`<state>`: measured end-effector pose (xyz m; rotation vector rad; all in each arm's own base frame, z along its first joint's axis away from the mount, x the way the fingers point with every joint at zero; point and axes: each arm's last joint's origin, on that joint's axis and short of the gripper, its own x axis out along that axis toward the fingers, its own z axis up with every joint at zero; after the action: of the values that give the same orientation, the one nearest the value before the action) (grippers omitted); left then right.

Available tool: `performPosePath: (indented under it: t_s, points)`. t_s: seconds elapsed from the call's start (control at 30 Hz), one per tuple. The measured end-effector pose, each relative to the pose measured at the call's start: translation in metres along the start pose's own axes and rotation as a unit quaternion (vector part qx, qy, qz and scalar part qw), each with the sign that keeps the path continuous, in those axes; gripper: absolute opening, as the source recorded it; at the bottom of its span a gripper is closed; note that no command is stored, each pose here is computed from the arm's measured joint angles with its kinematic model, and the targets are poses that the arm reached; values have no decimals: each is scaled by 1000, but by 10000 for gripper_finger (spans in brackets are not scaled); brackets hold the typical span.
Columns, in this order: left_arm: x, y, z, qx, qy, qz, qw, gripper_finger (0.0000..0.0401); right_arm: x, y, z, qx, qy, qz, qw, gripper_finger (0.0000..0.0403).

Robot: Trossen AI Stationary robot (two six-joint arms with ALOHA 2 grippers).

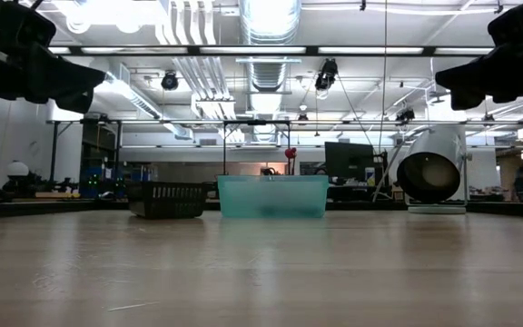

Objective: Pick and place items into bin
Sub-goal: Return to Home Position

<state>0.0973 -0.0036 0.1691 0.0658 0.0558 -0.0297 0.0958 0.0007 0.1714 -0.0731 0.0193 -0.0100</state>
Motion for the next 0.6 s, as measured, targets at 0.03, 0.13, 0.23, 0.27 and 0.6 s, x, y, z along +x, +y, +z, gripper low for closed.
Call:
performPosePath:
  t_s: [0.03, 0.13, 0.23, 0.27, 0.6]
  points:
    - [0, 0, 0, -1, 1, 0, 1000, 0, 0, 0, 0, 5, 0, 0, 1000, 8]
    - [0, 0, 0, -1, 1, 0, 1000, 0, 0, 0, 0, 22, 0, 0, 1000, 8]
    - [0, 0, 0, -1, 0, 0, 1000, 0, 0, 0, 0, 26, 0, 0, 1000, 9]
    - [0, 0, 0, -1, 0, 0, 1000, 0, 0, 0, 0, 26, 0, 0, 1000, 9]
    - [0, 0, 0, -1, -1, -1, 1000, 0, 0, 0, 0, 20, -1, 0, 1000, 9]
